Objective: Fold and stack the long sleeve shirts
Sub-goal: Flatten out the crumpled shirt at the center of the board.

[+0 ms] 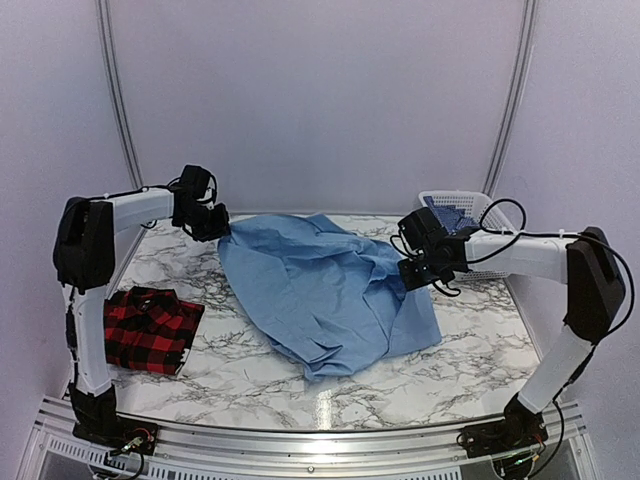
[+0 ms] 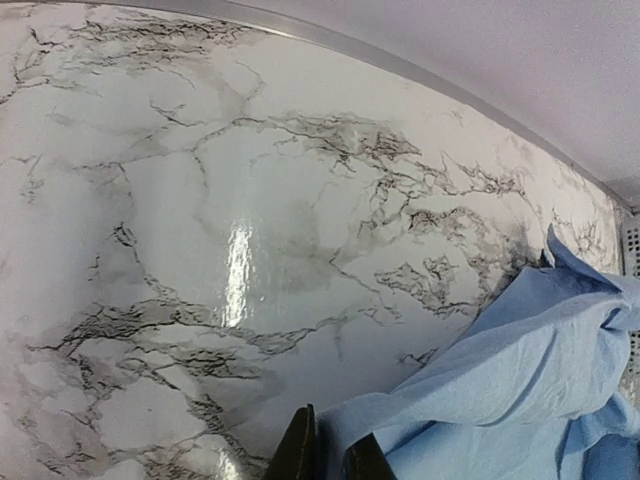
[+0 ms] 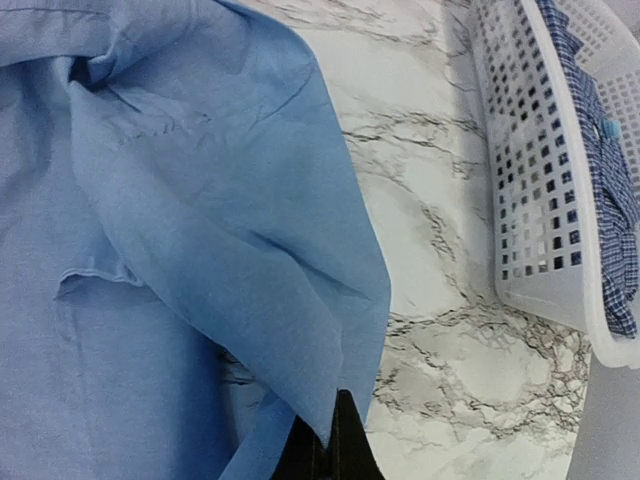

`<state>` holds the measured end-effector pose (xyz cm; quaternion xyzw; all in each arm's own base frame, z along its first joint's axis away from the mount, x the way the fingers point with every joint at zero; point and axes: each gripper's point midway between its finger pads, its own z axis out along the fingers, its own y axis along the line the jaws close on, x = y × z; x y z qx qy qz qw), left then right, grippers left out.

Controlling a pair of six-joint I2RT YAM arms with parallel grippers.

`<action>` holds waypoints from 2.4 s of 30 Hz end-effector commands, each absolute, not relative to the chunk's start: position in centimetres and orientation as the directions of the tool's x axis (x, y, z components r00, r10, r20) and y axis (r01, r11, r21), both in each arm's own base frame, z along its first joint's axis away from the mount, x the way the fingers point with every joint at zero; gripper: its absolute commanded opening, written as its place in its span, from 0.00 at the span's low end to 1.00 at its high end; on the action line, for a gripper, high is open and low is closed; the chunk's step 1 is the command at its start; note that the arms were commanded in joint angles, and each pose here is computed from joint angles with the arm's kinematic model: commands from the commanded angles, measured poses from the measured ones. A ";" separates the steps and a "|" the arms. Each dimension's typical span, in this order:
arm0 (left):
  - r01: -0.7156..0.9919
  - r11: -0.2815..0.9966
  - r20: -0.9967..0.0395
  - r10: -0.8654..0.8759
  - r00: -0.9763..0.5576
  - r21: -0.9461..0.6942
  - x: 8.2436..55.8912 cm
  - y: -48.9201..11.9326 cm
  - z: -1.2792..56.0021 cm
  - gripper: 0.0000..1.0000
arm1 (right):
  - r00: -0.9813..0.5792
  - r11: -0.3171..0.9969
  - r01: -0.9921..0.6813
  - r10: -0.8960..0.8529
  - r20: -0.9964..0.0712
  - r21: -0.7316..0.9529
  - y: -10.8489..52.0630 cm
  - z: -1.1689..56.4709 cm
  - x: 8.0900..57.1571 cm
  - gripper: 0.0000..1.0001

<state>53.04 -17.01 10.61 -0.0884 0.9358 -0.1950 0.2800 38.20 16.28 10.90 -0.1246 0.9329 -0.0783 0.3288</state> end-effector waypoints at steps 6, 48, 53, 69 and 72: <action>0.025 0.877 -0.510 -0.256 -0.821 -0.480 55.4 -19.3 14.3 0.44 | -0.798 0.956 -0.038 -0.205 -0.567 -0.291 11.9 10.8 41.2 0.00; -0.176 0.690 -0.210 -0.436 -0.875 -0.702 31.7 -28.0 7.3 0.32 | -0.784 0.991 -0.012 -0.093 -0.614 -0.135 11.2 9.7 39.3 0.00; -0.170 0.687 -0.198 -0.423 -0.884 -0.707 32.0 -28.7 6.3 0.31 | -0.785 0.990 -0.016 -0.099 -0.612 -0.139 11.3 9.8 39.3 0.00; -0.140 0.696 -0.241 -0.419 -0.876 -0.704 33.8 -29.3 6.8 0.00 | -0.786 0.988 -0.017 -0.109 -0.608 -0.156 10.9 9.9 38.9 0.00; -0.139 0.705 -0.259 -0.427 -0.866 -0.696 34.1 -28.4 7.2 0.00 | -0.786 0.987 -0.015 -0.109 -0.609 -0.158 10.8 9.8 38.9 0.00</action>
